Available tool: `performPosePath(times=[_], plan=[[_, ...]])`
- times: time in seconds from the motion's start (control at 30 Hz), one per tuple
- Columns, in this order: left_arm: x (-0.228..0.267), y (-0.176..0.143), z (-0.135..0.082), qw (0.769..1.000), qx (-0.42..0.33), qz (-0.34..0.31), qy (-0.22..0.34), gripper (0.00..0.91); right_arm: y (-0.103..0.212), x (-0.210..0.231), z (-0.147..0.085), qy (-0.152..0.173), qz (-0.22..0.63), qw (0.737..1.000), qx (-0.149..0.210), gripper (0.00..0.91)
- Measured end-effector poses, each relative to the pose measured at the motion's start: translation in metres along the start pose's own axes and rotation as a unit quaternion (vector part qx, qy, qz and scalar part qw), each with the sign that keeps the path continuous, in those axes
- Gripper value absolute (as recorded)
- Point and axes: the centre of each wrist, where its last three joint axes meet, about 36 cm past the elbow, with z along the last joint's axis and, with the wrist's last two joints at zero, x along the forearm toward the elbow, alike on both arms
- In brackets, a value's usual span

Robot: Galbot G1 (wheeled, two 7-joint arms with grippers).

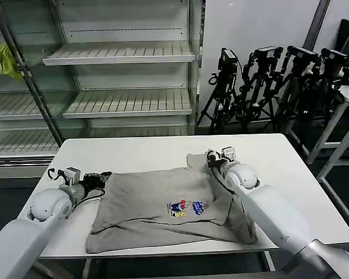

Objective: Fold and organize the clothes.

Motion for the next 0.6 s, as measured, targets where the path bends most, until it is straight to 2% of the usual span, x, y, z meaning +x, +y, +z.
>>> performPosePath(times=[0.2,0.27,0.37,0.6], plan=[[-0.0011,-0.0014,0.0051,1.000,-0.001,0.000,0.006,0.907,0.0014,0.0004,-0.0004,-0.002,-0.001,1.000,0.001,0.000],[-0.0014,-0.0021,0.0055,1.000,-0.001,0.000,0.006,0.867,0.0019,0.0007,-0.0010,-0.003,-0.001,1.000,0.002,0.000],[-0.0018,-0.0034,0.0057,1.000,-0.002,0.002,0.006,0.907,0.0023,0.0014,-0.0017,-0.005,-0.002,1.000,0.002,0.000],[0.0007,-0.0008,0.0041,1.000,-0.004,0.000,0.006,0.907,0.0023,0.0013,0.0011,-0.006,-0.001,1.000,0.005,0.000]])
